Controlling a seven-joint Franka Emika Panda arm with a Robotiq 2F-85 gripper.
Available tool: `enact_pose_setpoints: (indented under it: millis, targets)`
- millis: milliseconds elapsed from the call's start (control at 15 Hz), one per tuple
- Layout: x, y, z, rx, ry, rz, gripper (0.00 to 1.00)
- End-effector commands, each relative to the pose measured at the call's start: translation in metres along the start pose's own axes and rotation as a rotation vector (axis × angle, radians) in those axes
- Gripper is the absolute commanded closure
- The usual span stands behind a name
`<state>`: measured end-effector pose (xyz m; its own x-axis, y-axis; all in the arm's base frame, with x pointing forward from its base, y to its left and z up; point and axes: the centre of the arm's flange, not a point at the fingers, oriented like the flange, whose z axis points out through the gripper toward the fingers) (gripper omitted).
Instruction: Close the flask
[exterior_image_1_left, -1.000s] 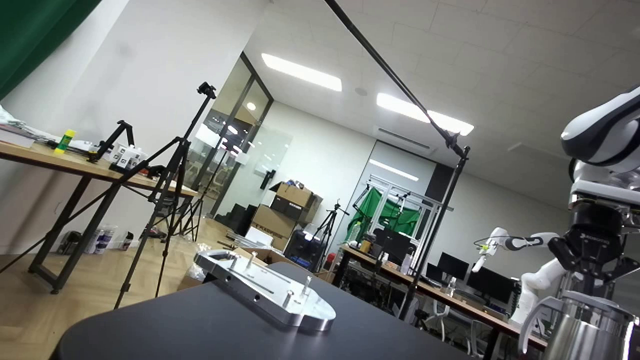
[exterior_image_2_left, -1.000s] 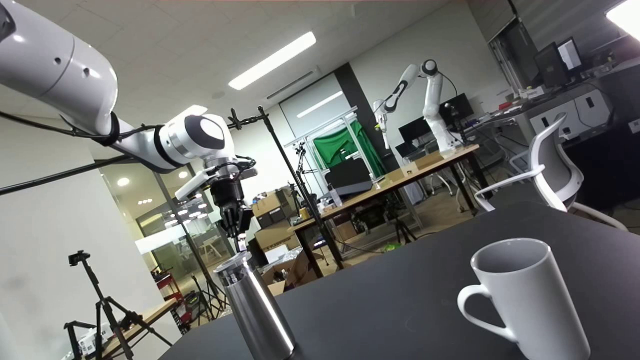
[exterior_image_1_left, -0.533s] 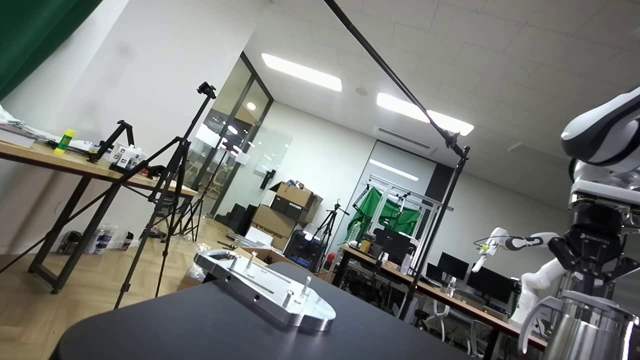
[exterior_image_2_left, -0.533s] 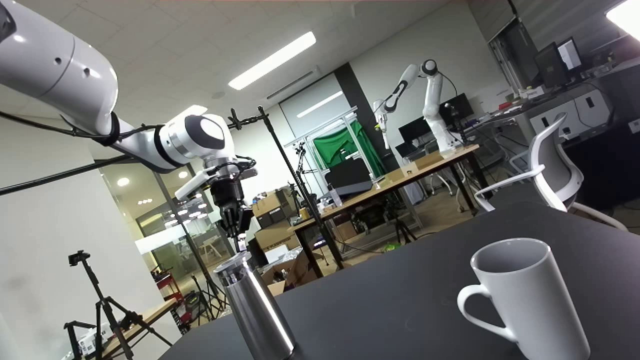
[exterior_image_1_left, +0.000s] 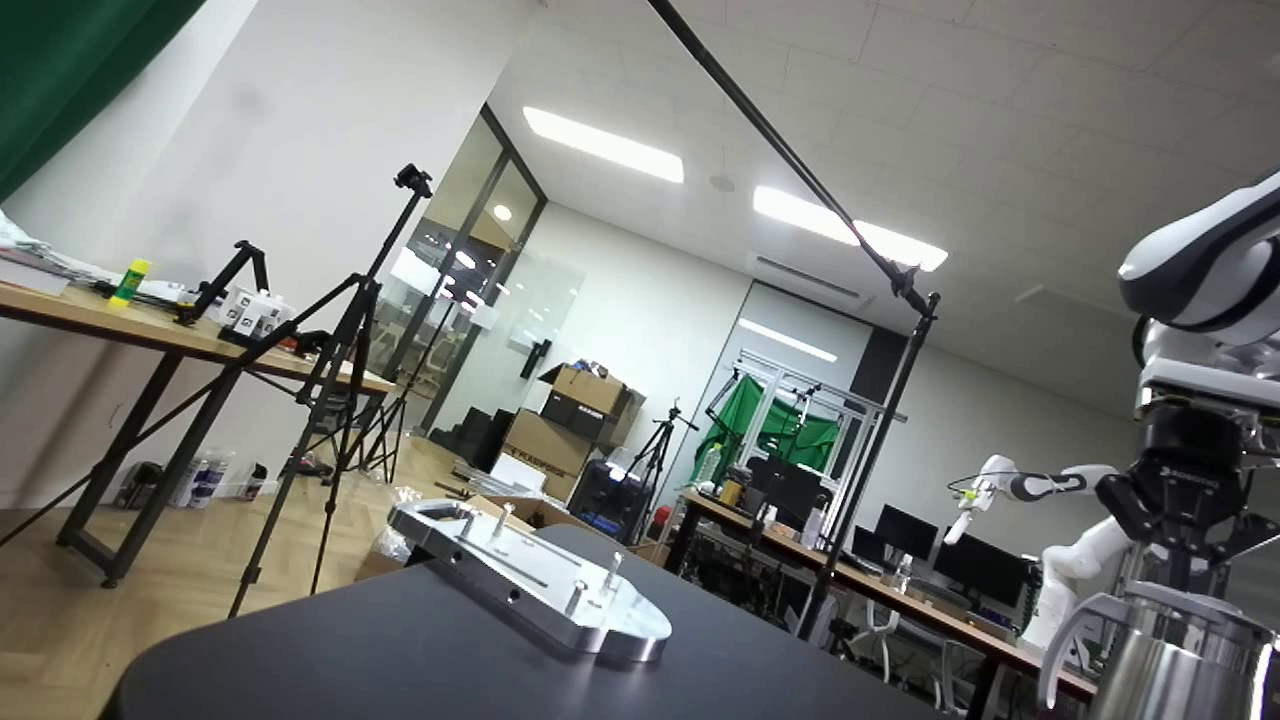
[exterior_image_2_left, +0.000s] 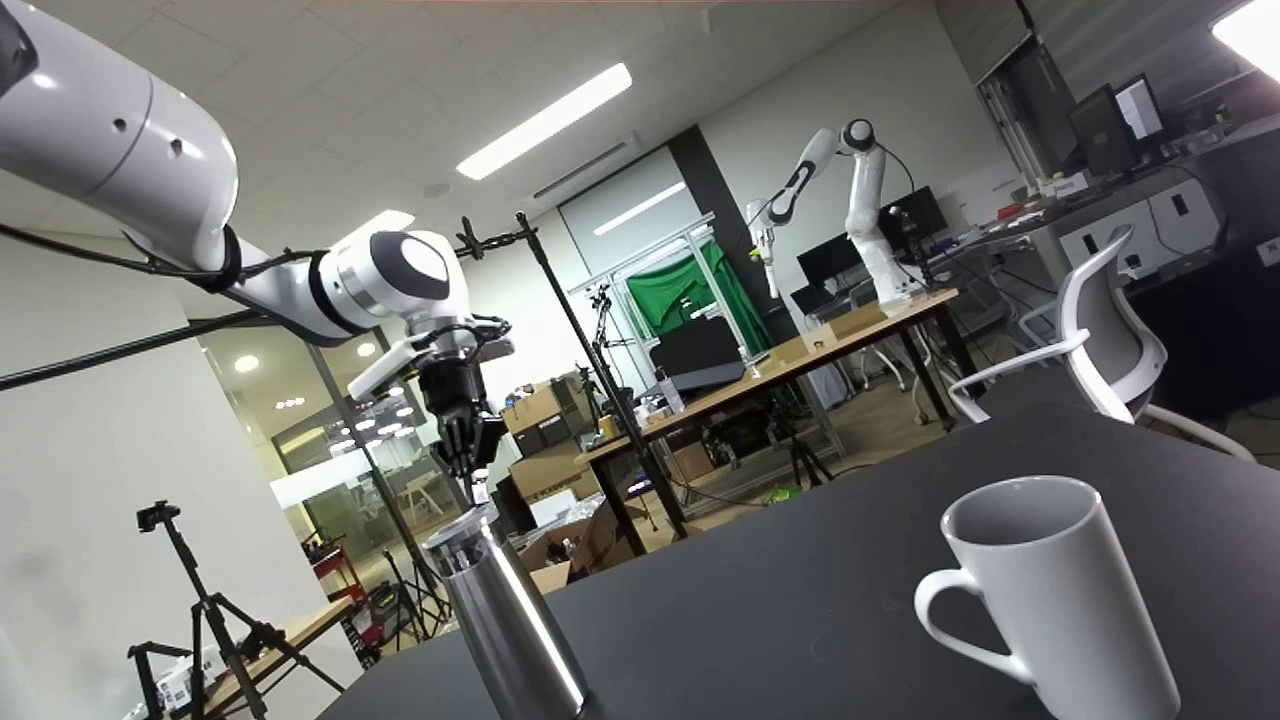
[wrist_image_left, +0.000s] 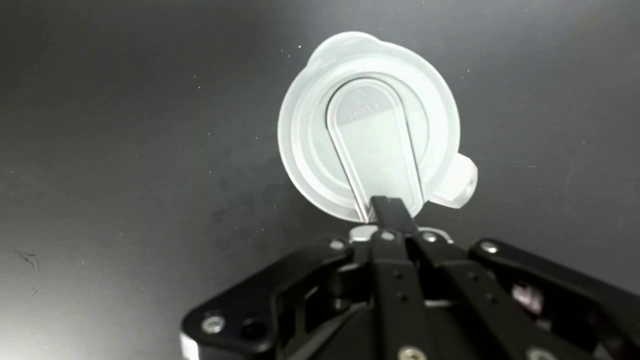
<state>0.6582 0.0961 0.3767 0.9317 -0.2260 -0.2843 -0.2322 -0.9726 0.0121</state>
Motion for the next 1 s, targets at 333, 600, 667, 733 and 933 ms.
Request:
enact_pose_setpoints:
  millis: [333,600,667,733,933]
  targets:
    - [0.012,-0.017,-0.015,-0.041,-0.104,-0.013,1.0]
    - [0.011,-0.021,-0.022,-0.063,-0.109,-0.02,1.0]
    - [0.01,-0.021,-0.022,-0.064,-0.118,-0.02,0.96]
    - [0.009,-0.021,-0.02,-0.072,-0.135,-0.026,0.73]
    - [0.007,-0.018,-0.01,-0.089,-0.195,-0.023,0.64]
